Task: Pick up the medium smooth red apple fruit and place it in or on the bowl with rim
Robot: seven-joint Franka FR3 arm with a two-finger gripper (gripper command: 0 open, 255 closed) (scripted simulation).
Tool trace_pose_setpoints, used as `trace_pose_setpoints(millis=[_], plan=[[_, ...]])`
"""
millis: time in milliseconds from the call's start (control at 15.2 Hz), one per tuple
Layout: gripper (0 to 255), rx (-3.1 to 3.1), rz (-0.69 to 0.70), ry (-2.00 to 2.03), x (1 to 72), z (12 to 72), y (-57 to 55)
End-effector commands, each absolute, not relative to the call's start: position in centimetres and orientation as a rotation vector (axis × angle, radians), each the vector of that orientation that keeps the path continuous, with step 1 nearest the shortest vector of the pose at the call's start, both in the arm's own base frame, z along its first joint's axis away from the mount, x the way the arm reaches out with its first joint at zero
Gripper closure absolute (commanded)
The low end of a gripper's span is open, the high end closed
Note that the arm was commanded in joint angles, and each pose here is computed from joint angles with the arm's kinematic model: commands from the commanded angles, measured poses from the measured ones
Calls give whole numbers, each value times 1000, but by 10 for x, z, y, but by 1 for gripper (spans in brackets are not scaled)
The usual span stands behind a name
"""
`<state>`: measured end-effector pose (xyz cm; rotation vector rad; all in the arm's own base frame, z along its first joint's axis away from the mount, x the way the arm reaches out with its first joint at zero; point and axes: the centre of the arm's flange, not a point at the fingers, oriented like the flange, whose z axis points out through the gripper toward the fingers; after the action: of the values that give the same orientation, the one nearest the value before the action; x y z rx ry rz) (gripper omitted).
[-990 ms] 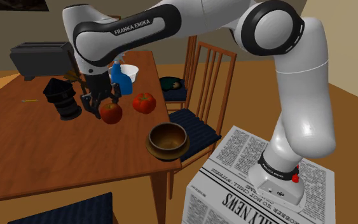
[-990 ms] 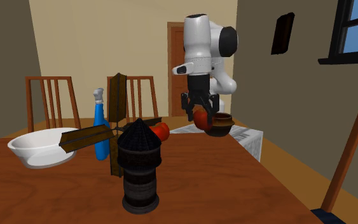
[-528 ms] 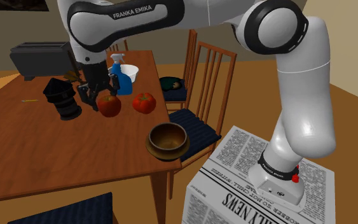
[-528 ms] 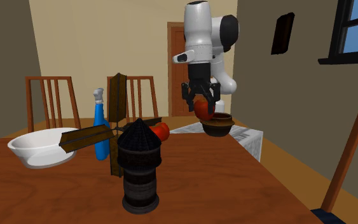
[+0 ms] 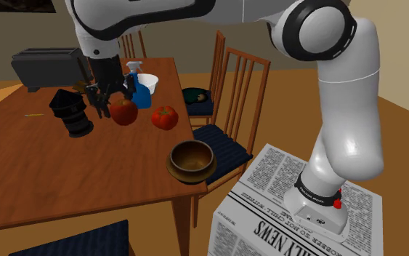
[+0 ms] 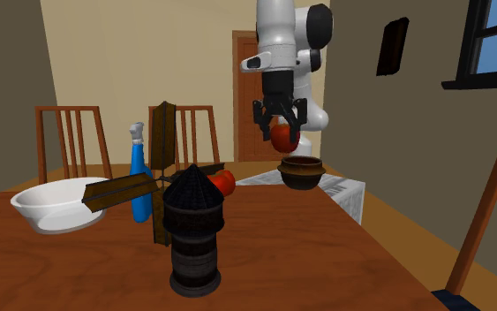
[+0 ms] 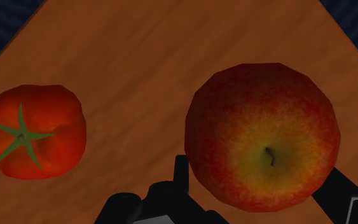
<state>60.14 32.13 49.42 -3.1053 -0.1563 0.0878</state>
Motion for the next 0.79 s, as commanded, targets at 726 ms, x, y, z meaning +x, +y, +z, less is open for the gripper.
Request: trace_pose_setpoints(millis=[726], plan=[[255, -3105, 88, -157, 447, 497, 262]])
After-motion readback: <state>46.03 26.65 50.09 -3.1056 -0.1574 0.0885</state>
